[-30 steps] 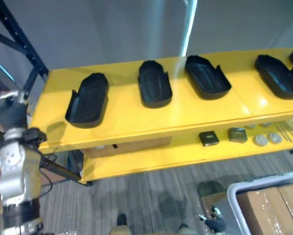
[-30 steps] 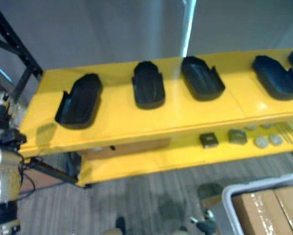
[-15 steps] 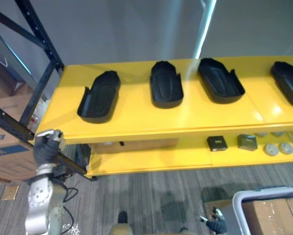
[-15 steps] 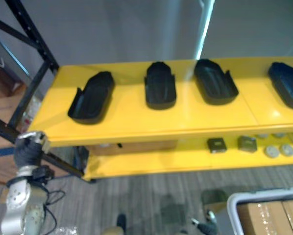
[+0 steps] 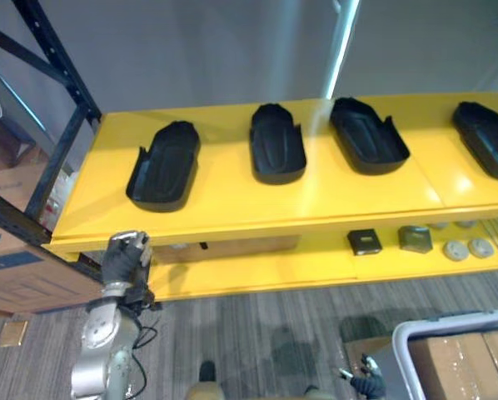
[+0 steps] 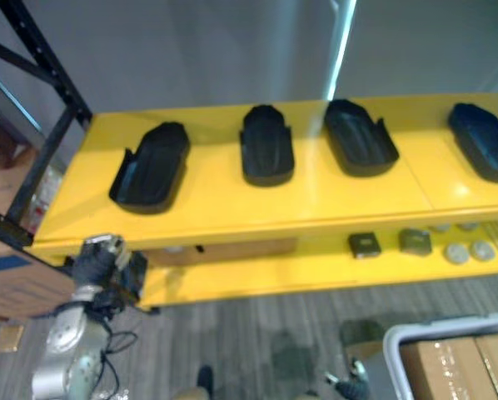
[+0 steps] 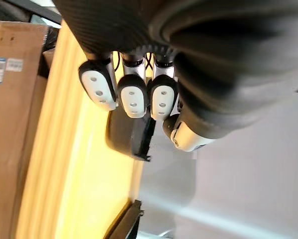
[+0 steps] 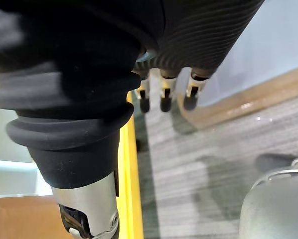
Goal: Walk over and take plastic housings, then place them on the shelf
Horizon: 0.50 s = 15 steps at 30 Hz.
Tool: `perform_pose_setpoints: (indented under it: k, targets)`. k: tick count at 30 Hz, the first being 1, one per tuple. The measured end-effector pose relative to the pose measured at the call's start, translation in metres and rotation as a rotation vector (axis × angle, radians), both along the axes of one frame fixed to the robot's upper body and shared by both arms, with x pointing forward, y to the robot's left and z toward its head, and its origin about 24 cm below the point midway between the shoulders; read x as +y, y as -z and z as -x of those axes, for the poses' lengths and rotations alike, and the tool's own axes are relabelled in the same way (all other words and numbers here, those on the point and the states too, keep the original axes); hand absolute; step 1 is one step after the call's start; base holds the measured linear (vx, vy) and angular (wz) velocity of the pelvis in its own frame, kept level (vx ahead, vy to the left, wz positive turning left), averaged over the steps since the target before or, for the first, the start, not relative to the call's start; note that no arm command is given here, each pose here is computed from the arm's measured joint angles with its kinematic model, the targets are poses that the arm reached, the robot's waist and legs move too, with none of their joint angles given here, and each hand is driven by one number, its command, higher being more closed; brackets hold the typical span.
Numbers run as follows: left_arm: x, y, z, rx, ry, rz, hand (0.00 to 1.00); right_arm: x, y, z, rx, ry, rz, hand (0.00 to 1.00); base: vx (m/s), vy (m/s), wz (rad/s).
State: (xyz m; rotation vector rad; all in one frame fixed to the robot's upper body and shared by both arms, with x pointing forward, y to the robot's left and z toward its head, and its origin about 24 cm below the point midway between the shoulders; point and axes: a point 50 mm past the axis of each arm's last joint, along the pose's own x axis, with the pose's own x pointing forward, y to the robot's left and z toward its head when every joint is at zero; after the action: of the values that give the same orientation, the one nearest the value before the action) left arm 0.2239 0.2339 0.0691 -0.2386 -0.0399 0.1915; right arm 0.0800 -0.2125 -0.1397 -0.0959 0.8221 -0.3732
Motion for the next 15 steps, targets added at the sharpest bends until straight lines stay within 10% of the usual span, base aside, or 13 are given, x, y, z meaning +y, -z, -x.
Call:
perform_pose_setpoints:
  k: [15]
  targets:
    - [0.02, 0.007, -0.042, 0.095, -0.034, -0.065, 1.0, 0.004, -0.002, -0.013, -0.028, -0.028, -0.006, 0.0, -0.03, 0.005, -0.07]
